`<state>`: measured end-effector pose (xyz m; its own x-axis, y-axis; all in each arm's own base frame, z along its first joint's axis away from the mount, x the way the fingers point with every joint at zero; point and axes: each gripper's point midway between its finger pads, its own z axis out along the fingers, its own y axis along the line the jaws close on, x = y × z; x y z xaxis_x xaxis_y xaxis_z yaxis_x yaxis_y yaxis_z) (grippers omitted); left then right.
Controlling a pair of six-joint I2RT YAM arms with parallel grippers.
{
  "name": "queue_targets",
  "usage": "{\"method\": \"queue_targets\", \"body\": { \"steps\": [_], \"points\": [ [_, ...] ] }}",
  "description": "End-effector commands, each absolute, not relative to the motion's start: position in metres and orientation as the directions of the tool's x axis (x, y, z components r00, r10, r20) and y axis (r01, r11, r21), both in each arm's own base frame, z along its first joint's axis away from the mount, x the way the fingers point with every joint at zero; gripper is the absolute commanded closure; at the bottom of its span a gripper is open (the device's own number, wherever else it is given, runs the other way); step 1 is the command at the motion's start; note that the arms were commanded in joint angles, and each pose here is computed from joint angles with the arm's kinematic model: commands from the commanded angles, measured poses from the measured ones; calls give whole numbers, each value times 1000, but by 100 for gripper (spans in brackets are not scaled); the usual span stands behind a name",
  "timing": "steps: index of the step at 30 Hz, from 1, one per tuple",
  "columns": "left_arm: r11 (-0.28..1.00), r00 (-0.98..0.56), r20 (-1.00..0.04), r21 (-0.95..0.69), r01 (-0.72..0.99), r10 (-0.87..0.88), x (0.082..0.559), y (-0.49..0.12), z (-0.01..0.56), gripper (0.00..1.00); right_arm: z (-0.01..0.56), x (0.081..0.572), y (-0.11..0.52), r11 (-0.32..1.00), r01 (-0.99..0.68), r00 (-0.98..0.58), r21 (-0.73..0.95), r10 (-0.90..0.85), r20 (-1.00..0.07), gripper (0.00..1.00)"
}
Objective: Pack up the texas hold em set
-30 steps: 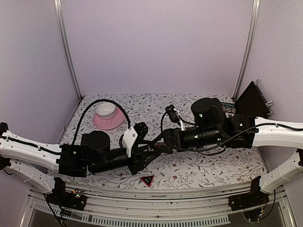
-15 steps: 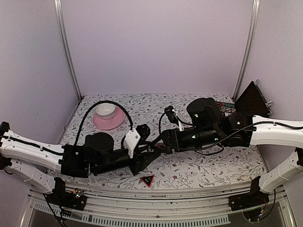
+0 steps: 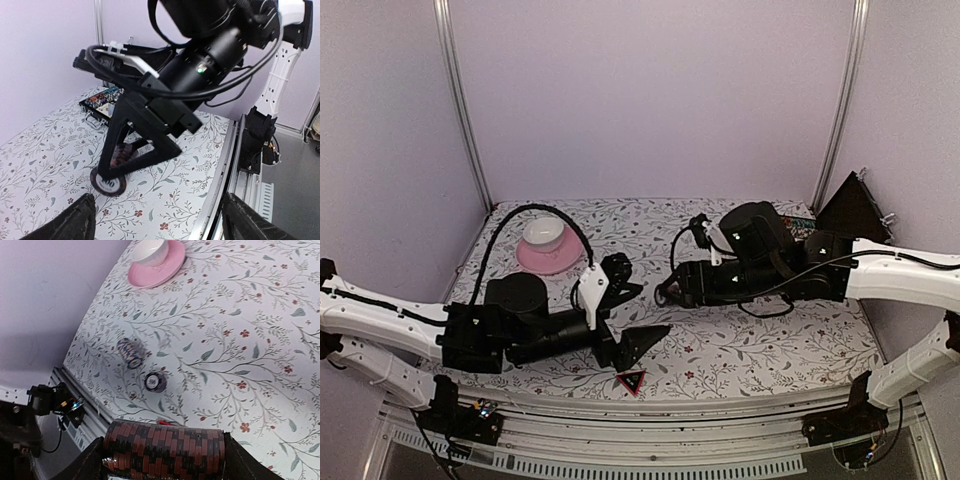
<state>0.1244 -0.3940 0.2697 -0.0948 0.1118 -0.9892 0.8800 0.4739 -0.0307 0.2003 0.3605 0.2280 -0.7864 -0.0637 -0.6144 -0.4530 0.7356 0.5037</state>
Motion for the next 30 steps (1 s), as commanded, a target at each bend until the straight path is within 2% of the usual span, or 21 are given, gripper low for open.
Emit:
{"method": "queue_targets", "body": {
  "steps": [1, 5, 8, 13, 16, 23, 30],
  "points": [
    [462, -82, -996, -59, 885, 30, 118, -383, 297, 10, 235, 251, 314, 819, -385, -717, 427, 26, -697, 49],
    [515, -142, -990, -126, 848, -9, 144, -358, 303, 5, 216, 297, 260, 896, -286, -695, 339, 50, -717, 50],
    [600, -232, -972, -200, 775, -25, 186, -324, 301, 4, 203, 327, 218, 932, -206, -693, 298, 76, -717, 50],
    [797, -353, -935, -231, 558, -23, 270, -232, 289, 3, 186, 367, 158, 965, -120, -688, 235, 90, -720, 51],
    [841, -390, -920, -239, 486, -36, 299, -185, 289, 3, 178, 386, 132, 969, -95, -687, 230, 103, -719, 51],
    [932, -349, -937, -139, 334, -15, 324, -111, 287, 3, 147, 417, 102, 978, -63, -716, 199, 94, -692, 52],
    [978, -313, -948, -5, 207, 61, 326, -77, 285, 3, 113, 443, 83, 987, -25, -751, 160, 87, -654, 54]
  ]
}}
